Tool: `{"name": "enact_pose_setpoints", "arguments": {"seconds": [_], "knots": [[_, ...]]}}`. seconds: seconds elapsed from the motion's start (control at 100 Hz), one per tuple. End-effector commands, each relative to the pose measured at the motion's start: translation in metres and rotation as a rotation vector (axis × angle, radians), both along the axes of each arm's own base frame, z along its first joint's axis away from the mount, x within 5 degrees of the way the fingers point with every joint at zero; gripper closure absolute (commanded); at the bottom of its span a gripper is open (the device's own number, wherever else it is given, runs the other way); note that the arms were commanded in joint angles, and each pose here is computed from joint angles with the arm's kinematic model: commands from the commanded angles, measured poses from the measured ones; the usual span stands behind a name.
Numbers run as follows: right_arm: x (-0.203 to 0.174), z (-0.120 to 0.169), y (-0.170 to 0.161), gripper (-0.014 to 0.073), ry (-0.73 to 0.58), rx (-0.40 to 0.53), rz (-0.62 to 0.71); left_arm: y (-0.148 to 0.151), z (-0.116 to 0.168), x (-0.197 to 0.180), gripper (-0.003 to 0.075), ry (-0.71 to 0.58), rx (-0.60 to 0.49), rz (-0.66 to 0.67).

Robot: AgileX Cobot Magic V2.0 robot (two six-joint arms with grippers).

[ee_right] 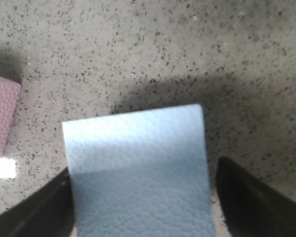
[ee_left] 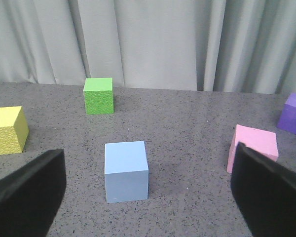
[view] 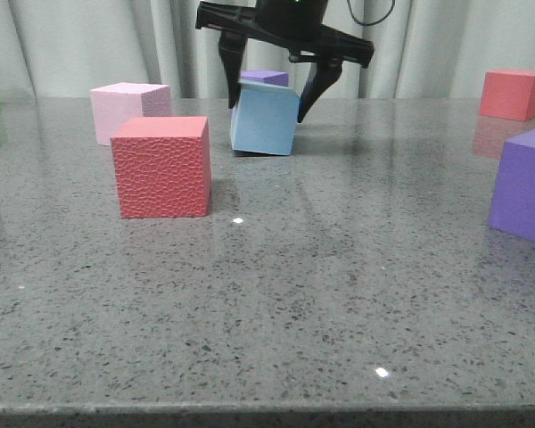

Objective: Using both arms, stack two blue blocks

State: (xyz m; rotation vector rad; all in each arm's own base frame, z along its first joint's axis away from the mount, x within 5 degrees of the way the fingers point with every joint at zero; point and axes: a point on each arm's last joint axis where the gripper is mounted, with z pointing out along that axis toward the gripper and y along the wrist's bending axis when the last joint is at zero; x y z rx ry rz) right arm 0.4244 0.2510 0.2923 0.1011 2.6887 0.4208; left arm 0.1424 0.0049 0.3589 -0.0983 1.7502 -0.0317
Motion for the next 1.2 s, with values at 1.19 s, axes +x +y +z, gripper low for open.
{"name": "enact_pose_setpoints", "arguments": {"seconds": [1.19], "knots": [[-0.099, 0.155, -0.063, -0.0057, -0.332, -0.059, 0.168, 0.006, 0.039, 0.12, 0.0082, 0.333, -0.072, 0.036]]}}
